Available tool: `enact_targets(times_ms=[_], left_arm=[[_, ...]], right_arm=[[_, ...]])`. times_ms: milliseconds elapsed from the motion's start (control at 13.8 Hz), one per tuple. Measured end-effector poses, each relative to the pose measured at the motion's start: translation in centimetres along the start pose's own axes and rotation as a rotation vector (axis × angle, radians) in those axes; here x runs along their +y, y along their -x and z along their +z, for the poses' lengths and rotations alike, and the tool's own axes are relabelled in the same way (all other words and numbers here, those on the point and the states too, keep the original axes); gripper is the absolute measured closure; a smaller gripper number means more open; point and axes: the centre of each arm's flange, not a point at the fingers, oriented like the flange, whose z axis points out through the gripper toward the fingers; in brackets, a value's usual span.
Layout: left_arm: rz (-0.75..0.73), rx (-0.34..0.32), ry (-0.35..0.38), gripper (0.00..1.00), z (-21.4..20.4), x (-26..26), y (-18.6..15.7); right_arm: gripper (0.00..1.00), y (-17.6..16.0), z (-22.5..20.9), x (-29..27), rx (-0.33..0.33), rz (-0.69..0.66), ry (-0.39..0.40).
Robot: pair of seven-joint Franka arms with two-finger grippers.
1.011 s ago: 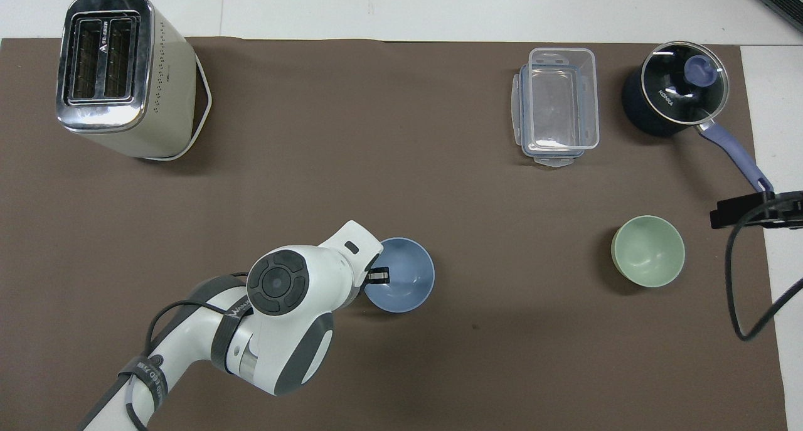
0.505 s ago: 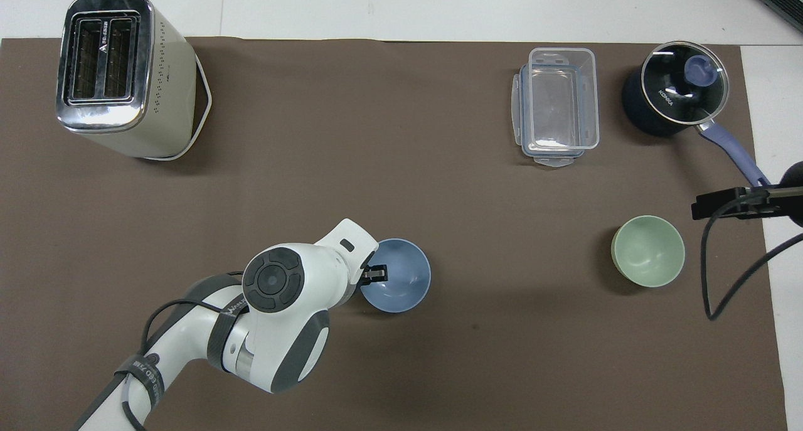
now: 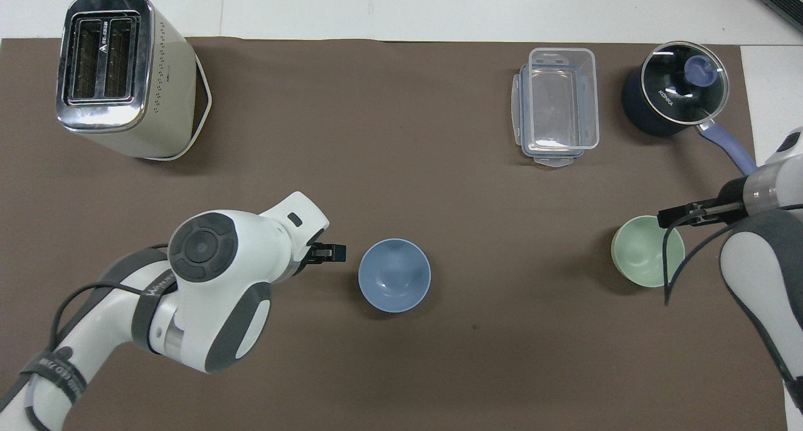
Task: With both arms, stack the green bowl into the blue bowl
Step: 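Release the blue bowl with the left gripper while the right gripper grasps the green bowl, then lift the green bowl off the table with the right gripper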
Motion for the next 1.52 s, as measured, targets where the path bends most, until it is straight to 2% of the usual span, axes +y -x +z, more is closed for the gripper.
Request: enact_targets(times_ms=[217, 650, 866, 1011, 1155, 1300, 1516], left_arm=[[0.069, 0.034, 0.005, 0.00, -5.0, -5.6, -2.7], [0.155, 0.079, -0.058, 0.00, -16.8, -14.9, -7.0], [0.142, 0.092, -0.064, 0.00, -21.2, -17.3, -7.7], [0.131, 0.083, -0.068, 0.00, -23.4, -18.0, -8.2], [0.135, 0.078, -0.071, 0.00, -24.7, -18.5, -9.0], [0.140, 0.082, -0.072, 0.00, -25.3, -18.4, -9.3], [0.146, 0.084, -0.072, 0.00, -25.6, -18.1, -9.3]], right_arm=[[0.00, 1.2, 4.8, 2.6, 0.002, -0.028, 0.002], [0.00, 3.5, 9.7, 5.4, -0.014, -0.070, -0.032], [0.00, 4.2, 11.6, 5.5, -0.016, -0.093, -0.034], [0.06, 4.4, 12.2, 5.9, -0.025, -0.110, -0.038], [0.27, 4.5, 12.3, 6.0, -0.025, -0.126, -0.039], [0.54, 4.5, 12.3, 6.0, -0.025, -0.129, -0.039], [0.85, 4.5, 12.3, 6.1, -0.025, -0.130, -0.039]])
